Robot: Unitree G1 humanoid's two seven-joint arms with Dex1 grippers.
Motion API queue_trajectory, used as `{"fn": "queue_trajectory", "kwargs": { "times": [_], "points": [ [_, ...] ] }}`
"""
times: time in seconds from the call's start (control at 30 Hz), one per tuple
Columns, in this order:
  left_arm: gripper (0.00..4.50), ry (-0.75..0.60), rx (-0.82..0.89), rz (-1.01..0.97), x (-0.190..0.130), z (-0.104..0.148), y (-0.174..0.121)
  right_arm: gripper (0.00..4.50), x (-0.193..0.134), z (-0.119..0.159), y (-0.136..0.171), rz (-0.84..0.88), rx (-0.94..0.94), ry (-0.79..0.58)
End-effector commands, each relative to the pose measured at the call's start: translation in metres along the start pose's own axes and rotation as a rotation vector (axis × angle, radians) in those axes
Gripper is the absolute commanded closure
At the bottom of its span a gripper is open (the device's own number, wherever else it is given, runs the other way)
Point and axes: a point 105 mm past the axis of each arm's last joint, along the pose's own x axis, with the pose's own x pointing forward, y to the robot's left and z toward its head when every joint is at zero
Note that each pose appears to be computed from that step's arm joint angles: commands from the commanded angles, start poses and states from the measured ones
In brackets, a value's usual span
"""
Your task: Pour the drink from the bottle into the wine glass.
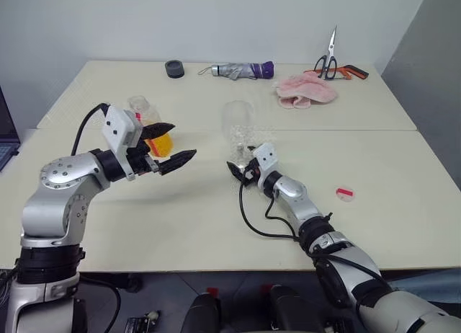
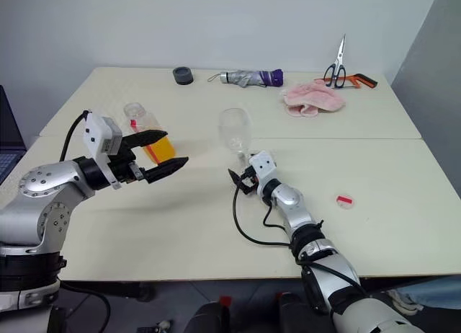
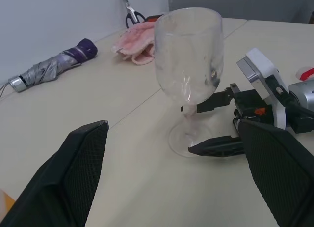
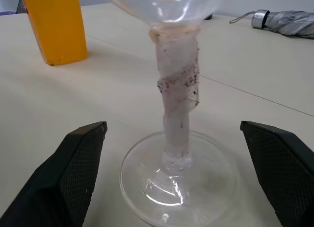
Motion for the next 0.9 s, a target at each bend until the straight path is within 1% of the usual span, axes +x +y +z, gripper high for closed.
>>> {"fn": "queue_trajectory", "kwargs": {
  "times": [0.03, 0.6, 0.77, 0.9],
  "points": [
    [0.0, -0.03, 0.062, -0.004, 0.0, 0.014, 0.001, 0.04, 0.001, 0.009, -0.003, -0.011, 0.004, -0.032],
    [0.0, -0.028, 0.057, -0.004, 0.0, 0.009, -0.001, 0.04, -0.003, 0.01, -0.007, -0.009, 0.021, -0.037],
    [0.0, -0.033, 0.055, -0.004, 0.001, 0.009, -0.002, 0.04, -0.01, 0.014, -0.006, 0.024, 0.022, -0.052],
    [0.0, -0.037, 0.052, -0.001, 0.001, 0.008, -0.003, 0.04, -0.022, 0.018, -0.005, 0.057, 0.021, -0.061]
  ]
}}
